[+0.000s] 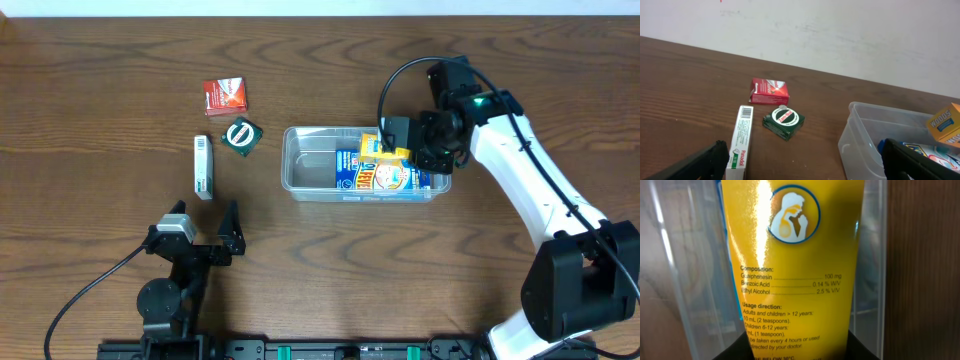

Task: Pack container
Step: 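Lower the yellow box flat beside the blue box with the right gripper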

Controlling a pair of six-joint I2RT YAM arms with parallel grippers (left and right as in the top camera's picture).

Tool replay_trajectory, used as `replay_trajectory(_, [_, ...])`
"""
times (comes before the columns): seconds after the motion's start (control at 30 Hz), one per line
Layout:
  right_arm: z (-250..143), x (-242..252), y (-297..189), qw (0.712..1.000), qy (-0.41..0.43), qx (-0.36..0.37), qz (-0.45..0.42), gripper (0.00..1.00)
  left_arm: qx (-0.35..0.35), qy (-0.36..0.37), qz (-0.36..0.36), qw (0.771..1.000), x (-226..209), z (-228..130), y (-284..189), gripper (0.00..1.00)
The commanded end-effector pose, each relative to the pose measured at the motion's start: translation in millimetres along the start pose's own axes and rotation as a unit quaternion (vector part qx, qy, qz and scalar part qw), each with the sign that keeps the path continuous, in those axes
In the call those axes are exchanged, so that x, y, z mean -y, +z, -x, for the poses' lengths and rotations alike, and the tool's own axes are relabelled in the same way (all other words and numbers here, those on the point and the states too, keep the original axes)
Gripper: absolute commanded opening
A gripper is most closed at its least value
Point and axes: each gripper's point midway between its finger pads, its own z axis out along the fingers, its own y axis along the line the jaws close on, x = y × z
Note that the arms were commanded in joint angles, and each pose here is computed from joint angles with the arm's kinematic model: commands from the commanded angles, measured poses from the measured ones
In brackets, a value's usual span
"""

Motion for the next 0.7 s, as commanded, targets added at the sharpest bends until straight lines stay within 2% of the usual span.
replay_trajectory(0.0, [-2.3, 3.3, -2.5, 1.000, 0.000, 0.008, -0.004, 0.33, -0.024, 0.000, 0.005, 1.000, -4.4, -16.0, 1.1, 0.98])
replay_trajectory(0.37, [-2.1, 3.7, -2.5, 1.000, 0.000, 0.009, -0.005, 0.35, -0.024, 0.000, 0.005, 1.000, -4.4, -16.0, 1.1, 0.98])
replay_trajectory(0.67, [-2.1, 3.7, -2.5, 1.000, 0.000, 0.009, -0.005, 0.43, -0.024, 0.000, 0.005, 1.000, -4.3, -16.1, 1.1, 0.98])
